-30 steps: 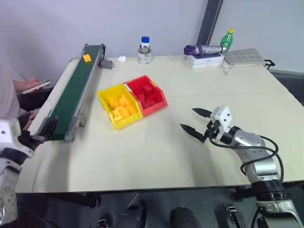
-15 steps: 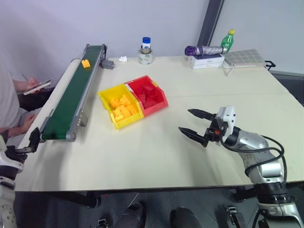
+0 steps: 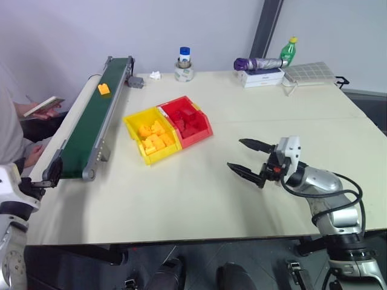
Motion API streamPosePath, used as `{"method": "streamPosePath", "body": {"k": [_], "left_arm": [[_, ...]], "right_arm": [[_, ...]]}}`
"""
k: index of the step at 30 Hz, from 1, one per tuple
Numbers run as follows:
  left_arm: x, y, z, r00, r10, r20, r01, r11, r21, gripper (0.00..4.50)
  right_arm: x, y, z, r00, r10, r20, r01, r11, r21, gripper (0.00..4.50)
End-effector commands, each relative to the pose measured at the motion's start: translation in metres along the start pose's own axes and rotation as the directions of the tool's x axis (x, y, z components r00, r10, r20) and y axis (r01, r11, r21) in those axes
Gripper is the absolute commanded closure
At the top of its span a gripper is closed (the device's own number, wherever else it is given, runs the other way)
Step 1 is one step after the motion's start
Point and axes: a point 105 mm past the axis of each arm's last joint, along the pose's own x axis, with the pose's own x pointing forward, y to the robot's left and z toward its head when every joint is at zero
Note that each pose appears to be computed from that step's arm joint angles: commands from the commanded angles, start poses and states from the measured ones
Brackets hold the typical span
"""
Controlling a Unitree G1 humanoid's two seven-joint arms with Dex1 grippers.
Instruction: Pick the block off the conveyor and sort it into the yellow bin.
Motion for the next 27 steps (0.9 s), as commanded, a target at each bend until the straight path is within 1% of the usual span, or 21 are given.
{"method": "streamPosePath", "body": {"k": [1, 8, 10, 16, 21, 23, 26, 27], "left_arm": [[0.002, -0.002, 0.011, 0.999, -0.015, 0.034, 0.014, 1.000, 0.015, 0.07], [0.006, -0.007, 0.010, 0.999, -0.026, 0.028, 0.026, 1.000, 0.006, 0.07], [0.009, -0.008, 0.008, 1.000, -0.018, 0.007, 0.018, 1.000, 0.007, 0.07], [0.027, -0.014, 0.013, 0.999, 0.017, -0.030, -0.018, 0.999, -0.033, 0.07], [0.055, -0.022, 0.025, 0.996, 0.026, -0.089, -0.030, 0.999, -0.040, 0.07], [0.071, -0.020, 0.029, 0.992, 0.050, -0.112, -0.059, 0.995, -0.076, 0.07], [0.088, -0.020, 0.035, 0.992, 0.048, -0.117, -0.056, 0.996, -0.066, 0.07], [0.096, -0.019, 0.034, 0.989, 0.051, -0.135, -0.058, 0.997, -0.051, 0.07]], "right_arm": [[0.002, 0.005, 0.011, 0.999, 0.026, 0.018, -0.025, 0.997, -0.076, 0.00], [0.002, 0.004, 0.012, 1.000, 0.014, 0.022, -0.013, 0.997, -0.082, 0.00], [0.002, 0.003, 0.011, 1.000, 0.009, 0.020, -0.008, 0.996, -0.086, 0.00], [0.003, 0.000, 0.010, 1.000, -0.010, 0.014, 0.011, 0.995, -0.101, 0.00], [0.005, 0.001, 0.010, 1.000, -0.014, 0.017, 0.016, 0.994, -0.105, 0.00], [0.006, 0.001, 0.010, 1.000, -0.015, 0.016, 0.017, 0.994, -0.104, 0.00], [0.007, 0.001, 0.010, 1.000, -0.016, 0.018, 0.018, 0.995, -0.103, 0.00], [0.008, 0.000, 0.010, 1.000, -0.016, 0.017, 0.018, 0.994, -0.103, 0.00]]}}
